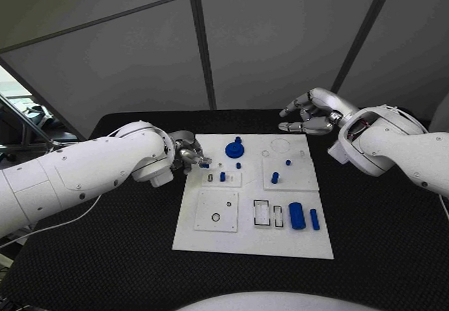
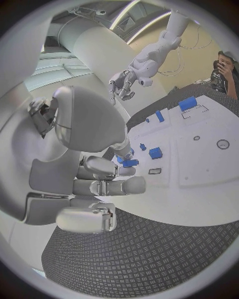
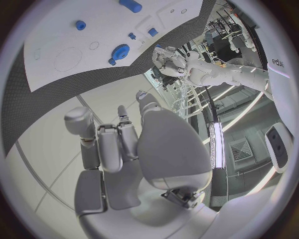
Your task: Assemble the parts on the task board
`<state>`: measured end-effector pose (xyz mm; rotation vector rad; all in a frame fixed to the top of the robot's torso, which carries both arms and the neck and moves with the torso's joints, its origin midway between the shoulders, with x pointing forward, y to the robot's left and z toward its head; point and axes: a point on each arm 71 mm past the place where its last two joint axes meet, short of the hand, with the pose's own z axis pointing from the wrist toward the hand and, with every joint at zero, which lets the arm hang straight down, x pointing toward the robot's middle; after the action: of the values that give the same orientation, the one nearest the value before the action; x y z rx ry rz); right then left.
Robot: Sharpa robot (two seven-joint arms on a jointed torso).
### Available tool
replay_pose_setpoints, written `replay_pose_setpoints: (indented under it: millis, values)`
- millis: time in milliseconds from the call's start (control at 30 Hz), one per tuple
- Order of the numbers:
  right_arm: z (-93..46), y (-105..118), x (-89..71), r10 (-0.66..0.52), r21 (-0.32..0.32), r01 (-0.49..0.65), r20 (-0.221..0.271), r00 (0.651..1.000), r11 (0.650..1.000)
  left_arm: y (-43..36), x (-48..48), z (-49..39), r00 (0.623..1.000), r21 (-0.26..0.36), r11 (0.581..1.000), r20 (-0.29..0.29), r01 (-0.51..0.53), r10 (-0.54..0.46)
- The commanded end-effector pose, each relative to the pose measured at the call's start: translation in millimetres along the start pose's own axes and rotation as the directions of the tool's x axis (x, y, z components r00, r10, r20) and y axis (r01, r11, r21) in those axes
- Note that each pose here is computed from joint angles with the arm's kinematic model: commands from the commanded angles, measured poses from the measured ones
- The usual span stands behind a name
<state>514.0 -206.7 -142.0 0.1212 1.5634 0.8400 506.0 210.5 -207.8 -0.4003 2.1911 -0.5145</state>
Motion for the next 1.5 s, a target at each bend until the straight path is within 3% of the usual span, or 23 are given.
replay_pose_setpoints:
  millis: [33, 300, 600, 1000, 1500]
  values:
    - [0.5, 1, -0.5, -0.003, -0.007, 0.003, -0.005, 1.0, 1.0, -0.9, -0.2, -0.8, 0.998, 0.006, 1.0, 0.059, 0.026, -0.026]
    - [0.7, 1, -0.4, -0.003, -0.007, 0.003, -0.005, 1.0, 1.0, -0.2, 9.9, 0.6, 0.998, 0.0, 1.0, 0.061, -0.004, 0.004]
    - [0.7, 1, -0.3, -0.003, -0.007, 0.003, -0.006, 1.0, 1.0, 0.2, 21.7, 3.3, 0.998, -0.042, 0.998, 0.007, -0.056, 0.057]
    - [1.0, 1, -0.1, -0.003, -0.008, 0.003, -0.007, 1.0, 1.0, -3.7, 26.3, 5.2, 0.99, -0.057, 0.989, 0.001, -0.139, 0.139]
    - [1.0, 2, 0.1, -0.003, -0.009, 0.003, -0.007, 1.0, 1.0, -7.0, 28.5, 7.8, 0.987, -0.058, 0.985, 0.009, -0.162, 0.162]
